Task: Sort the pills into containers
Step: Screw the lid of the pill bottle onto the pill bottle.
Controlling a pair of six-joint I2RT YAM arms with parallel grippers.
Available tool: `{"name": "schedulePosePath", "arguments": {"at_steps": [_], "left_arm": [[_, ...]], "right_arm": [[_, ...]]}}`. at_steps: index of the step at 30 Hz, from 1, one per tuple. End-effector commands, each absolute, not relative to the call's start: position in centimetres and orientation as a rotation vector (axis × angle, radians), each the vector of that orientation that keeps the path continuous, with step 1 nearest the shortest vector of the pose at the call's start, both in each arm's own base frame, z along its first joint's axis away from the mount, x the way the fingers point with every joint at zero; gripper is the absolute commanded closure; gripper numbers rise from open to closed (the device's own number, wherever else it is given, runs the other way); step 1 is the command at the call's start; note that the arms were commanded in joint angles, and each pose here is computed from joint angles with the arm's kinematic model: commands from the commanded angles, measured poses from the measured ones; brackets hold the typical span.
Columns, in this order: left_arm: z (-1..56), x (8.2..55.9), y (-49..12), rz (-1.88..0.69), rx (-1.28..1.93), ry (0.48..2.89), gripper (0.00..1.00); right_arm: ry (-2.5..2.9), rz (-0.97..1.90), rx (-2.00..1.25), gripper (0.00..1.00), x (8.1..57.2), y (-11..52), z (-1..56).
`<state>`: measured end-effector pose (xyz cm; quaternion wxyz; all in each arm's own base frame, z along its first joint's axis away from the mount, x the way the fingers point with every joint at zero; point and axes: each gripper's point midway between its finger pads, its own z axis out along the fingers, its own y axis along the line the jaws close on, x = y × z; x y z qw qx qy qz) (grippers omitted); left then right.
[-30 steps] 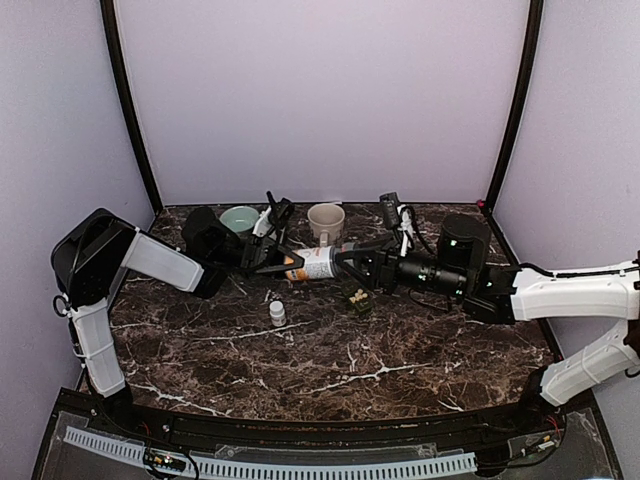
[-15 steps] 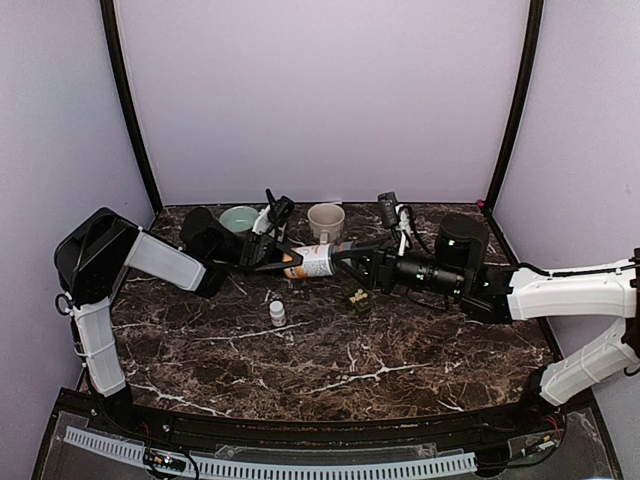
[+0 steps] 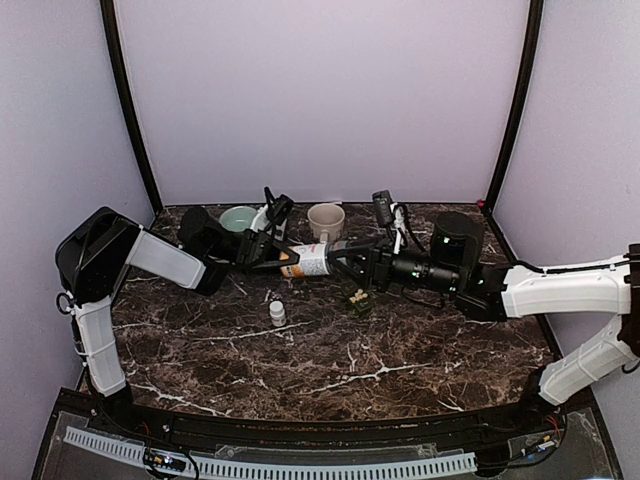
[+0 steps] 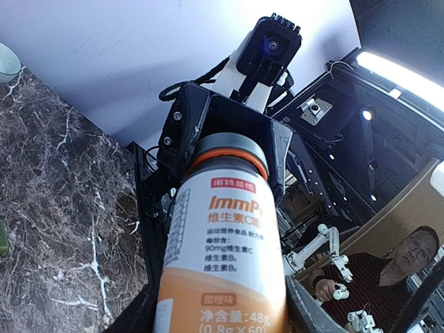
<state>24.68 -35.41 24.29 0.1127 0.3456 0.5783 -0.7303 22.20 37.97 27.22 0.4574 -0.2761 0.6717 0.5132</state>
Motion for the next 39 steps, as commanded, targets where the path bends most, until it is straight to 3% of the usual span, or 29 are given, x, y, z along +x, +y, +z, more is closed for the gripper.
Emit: {"name": "schedulePosePath", "arguments": {"at_steps": [1, 22, 39], "left_arm": [[25.8, 24.0, -35.6, -2.126, 1.077, 1.617, 1.00], [26.6, 23.1, -36.6, -2.110, 1.114, 1.576, 1.00], [28.0, 21.8, -38.5, -1.692, 1.208, 1.521, 1.00]], "right_arm": [[1.571, 1.326, -0.701, 0.77, 21.7, 39.0, 29.6], [1.609, 1.379, -0.618, 0.78, 22.4, 40.3, 28.9], [1.896, 1.430, -0.359, 0.85, 24.0, 41.4, 27.2]]}}
